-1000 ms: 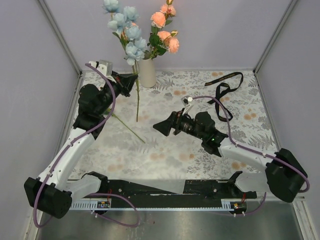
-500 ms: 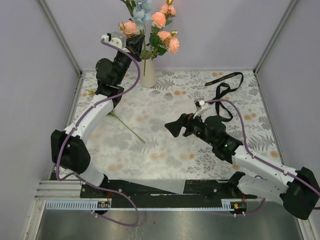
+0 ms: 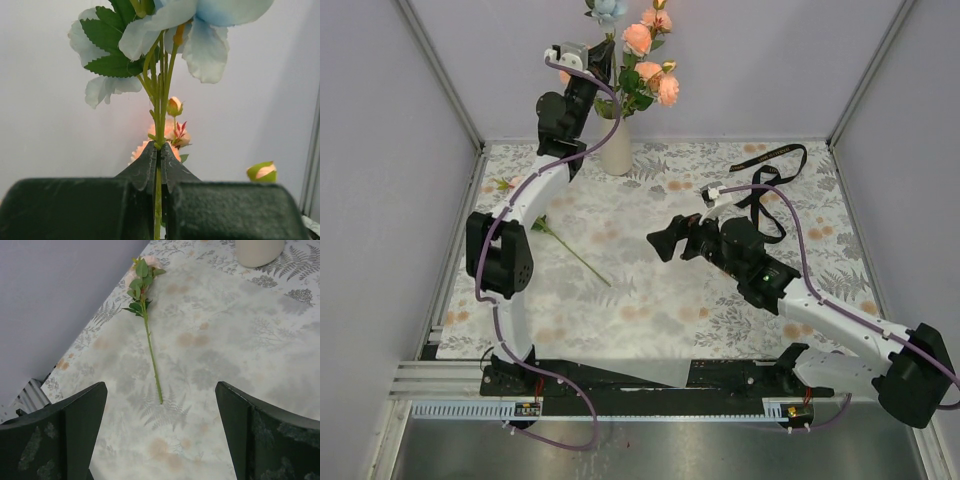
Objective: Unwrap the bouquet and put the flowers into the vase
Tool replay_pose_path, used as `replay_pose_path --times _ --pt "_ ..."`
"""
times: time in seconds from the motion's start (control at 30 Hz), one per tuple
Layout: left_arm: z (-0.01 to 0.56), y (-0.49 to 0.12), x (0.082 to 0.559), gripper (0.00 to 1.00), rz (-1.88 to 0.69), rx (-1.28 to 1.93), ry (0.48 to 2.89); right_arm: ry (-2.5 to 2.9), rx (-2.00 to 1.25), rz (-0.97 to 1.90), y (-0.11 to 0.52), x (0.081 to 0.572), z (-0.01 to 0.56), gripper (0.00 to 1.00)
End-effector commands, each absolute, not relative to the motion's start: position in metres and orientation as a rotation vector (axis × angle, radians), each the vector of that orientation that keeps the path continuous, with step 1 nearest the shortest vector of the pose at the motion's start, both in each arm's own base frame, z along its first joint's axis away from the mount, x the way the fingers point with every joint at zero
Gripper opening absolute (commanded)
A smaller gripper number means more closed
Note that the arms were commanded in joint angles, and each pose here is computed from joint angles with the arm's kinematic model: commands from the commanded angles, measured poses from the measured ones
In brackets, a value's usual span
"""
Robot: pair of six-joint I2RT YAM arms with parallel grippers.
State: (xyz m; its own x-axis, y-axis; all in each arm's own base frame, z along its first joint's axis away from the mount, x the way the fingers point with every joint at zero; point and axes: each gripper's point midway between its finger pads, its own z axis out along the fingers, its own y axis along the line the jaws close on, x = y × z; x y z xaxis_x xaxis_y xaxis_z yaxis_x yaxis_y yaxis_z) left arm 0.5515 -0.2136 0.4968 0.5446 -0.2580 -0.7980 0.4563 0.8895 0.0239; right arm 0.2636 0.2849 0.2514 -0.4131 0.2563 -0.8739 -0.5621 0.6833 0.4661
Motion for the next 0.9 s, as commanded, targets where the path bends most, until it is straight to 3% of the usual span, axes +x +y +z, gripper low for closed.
replay_pose_path --times 0.0,0.4,0.87 --pt "0.521 -0.202 0.551 0.00 -0.352 0.239 0.787 1.728 -0.250 0.829 0.281 0.280 0.271 0.99" --pt "0.447 -0.193 0.584 0.00 -0.385 0.181 0.861 1.755 -0.253 0.762 0.285 0.295 0.260 0.99" --pt "0.528 -0.193 0.562 0.00 -0.413 0.196 0.764 1.719 -0.226 0.786 0.279 0.291 0.277 0.99"
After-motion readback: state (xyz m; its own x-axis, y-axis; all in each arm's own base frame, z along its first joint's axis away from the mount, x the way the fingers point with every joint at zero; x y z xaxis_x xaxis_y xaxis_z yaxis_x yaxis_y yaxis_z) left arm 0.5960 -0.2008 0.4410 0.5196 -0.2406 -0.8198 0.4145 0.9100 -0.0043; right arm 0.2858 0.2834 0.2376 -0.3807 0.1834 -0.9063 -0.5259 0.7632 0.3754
